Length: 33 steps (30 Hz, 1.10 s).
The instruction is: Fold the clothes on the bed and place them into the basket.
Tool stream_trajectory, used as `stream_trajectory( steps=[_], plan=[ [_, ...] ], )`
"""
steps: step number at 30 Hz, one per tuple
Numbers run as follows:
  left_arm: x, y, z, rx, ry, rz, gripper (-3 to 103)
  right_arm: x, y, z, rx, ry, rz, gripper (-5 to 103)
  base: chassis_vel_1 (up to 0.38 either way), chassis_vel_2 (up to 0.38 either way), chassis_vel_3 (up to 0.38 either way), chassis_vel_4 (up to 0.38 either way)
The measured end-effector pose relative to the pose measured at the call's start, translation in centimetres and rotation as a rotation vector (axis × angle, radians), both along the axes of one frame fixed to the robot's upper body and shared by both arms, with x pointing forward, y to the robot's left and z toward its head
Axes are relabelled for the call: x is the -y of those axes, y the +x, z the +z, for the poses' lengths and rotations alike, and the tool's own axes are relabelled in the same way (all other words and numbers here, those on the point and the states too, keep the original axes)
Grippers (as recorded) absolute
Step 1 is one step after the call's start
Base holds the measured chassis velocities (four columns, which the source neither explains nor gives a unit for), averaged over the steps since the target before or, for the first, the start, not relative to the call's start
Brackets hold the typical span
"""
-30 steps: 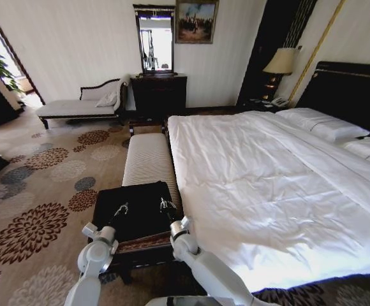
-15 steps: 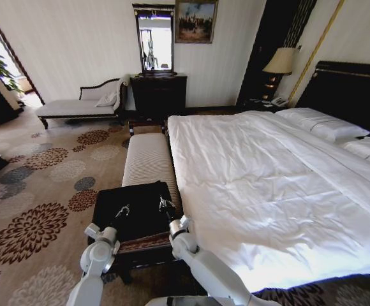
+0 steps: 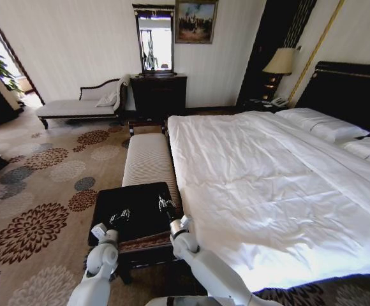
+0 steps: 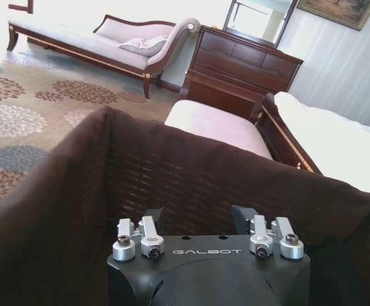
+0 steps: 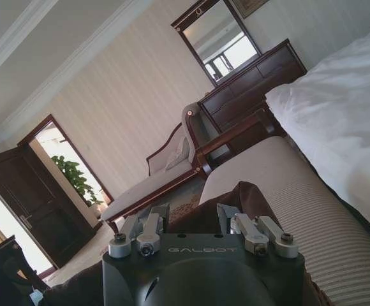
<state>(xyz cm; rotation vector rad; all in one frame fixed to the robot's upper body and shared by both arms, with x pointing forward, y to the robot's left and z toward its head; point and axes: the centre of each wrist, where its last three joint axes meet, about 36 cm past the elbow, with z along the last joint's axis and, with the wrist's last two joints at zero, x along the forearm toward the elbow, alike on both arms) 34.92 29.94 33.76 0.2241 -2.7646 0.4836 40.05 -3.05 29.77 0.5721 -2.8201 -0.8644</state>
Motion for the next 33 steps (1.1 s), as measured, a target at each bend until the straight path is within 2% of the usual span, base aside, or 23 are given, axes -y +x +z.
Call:
stream_trajectory(
  steps=[2, 5, 7, 8, 9, 11, 13, 14, 15, 16, 17, 18, 21, 22, 24, 25, 26, 27, 29, 31, 33],
  plan=[
    [-0.5, -0.1, 0.9, 0.020, -0.013, 0.005, 72, 0.3, -0.3, -0.1, 0.003, -0.013, 0.001, 54, 0.000, 0.000, 0.000, 0.000],
    [-0.7, -0.3, 1.9, 0.035, -0.036, 0.009, 78, 0.6, -0.4, 0.1, 0.006, -0.016, -0.003, 59, 0.000, 0.000, 0.000, 0.000],
    [-1.0, -0.6, 3.4, 0.063, -0.060, 0.014, 89, 1.1, -0.4, 0.9, 0.015, -0.010, -0.016, 70, 0.000, 0.000, 0.000, 0.000],
    [-1.0, -0.6, 3.4, 0.063, -0.060, 0.014, 89, 1.1, -0.4, 0.9, 0.015, -0.010, -0.016, 70, 0.000, 0.000, 0.000, 0.000],
    [-1.2, -0.9, 4.4, 0.083, -0.064, 0.018, 93, 1.7, -0.4, 1.7, 0.028, -0.003, -0.028, 76, 0.000, 0.000, 0.000, 0.000],
    [-2.0, -1.7, 6.8, 0.127, -0.023, 0.048, 99, 3.5, -0.3, 4.0, 0.073, 0.014, -0.069, 86, 0.000, 0.000, 0.000, 0.000],
    [-2.1, -1.8, 6.9, 0.130, -0.016, 0.051, 99, 3.8, -0.3, 4.3, 0.080, 0.015, -0.073, 86, 0.000, 0.000, 0.000, 0.000],
    [-2.8, -2.4, 7.7, 0.144, 0.047, 0.071, 100, 5.1, -0.4, 5.4, 0.109, 0.007, -0.102, 86, 0.000, 0.000, 0.000, 0.000],
    [-3.5, -3.2, 8.4, 0.156, 0.135, 0.086, 100, 6.8, -0.8, 6.3, 0.141, -0.022, -0.139, 96, 0.000, 0.000, 0.000, 0.000],
    [-3.5, -3.2, 8.4, 0.156, 0.135, 0.086, 100, 6.8, -0.8, 6.3, 0.141, -0.022, -0.139, 96, 0.000, 0.000, 0.000, 0.000],
    [-3.8, -4.1, 8.9, 0.171, 0.203, 0.094, 100, 8.1, -1.1, 6.7, 0.163, -0.053, -0.169, 99, 0.000, 0.000, 0.000, 0.000],
    [-3.8, -5.1, 9.0, 0.188, 0.247, 0.101, 100, 9.5, -1.6, 7.1, 0.184, -0.093, -0.205, 100, 0.000, 0.000, 0.000, 0.000],
    [-2.7, -8.7, 9.3, 0.257, 0.343, 0.095, 100, 13.0, -4.0, 7.3, 0.220, -0.225, -0.318, 100, 0.000, 0.000, 0.000, 0.000],
    [-2.7, -8.7, 9.3, 0.257, 0.343, 0.095, 100, 13.0, -4.0, 7.3, 0.220, -0.225, -0.318, 100, 0.000, 0.000, 0.000, 0.000],
    [-1.6, -11.6, 9.5, 0.310, 0.434, 0.074, 100, 15.8, -6.6, 8.1, 0.243, -0.333, -0.435, 100, 0.000, 0.000, 0.000, 0.000],
    [-1.6, -11.6, 9.5, 0.310, 0.434, 0.074, 100, 15.8, -6.6, 8.1, 0.243, -0.333, -0.435, 100, 0.000, 0.000, 0.000, 0.000],
    [-1.4, -12.2, 9.7, 0.320, 0.454, 0.071, 100, 16.4, -7.2, 8.5, 0.249, -0.362, -0.461, 100, 0.000, 0.000, 0.000, 0.000],
    [-0.6, -13.8, 10.2, 0.338, 0.487, 0.059, 100, 17.9, -8.8, 9.7, 0.276, -0.437, -0.531, 100, 0.000, 0.000, 0.000, 0.000],
    [-0.4, -14.3, 10.4, 0.342, 0.492, 0.057, 100, 18.2, -9.2, 10.0, 0.285, -0.453, -0.547, 100, 0.000, 0.000, 0.000, 0.000],
    [1.2, -16.5, 11.7, 0.382, 0.496, 0.040, 100, 19.7, -11.5, 12.3, 0.339, -0.534, -0.641, 100, 0.000, 0.000, 0.000, 0.000],
    [1.6, -16.8, 12.1, 0.392, 0.501, 0.039, 100, 20.0, -11.9, 13.1, 0.363, -0.549, -0.661, 100, 0.000, 0.000, 0.000, 0.000]
  ],
)
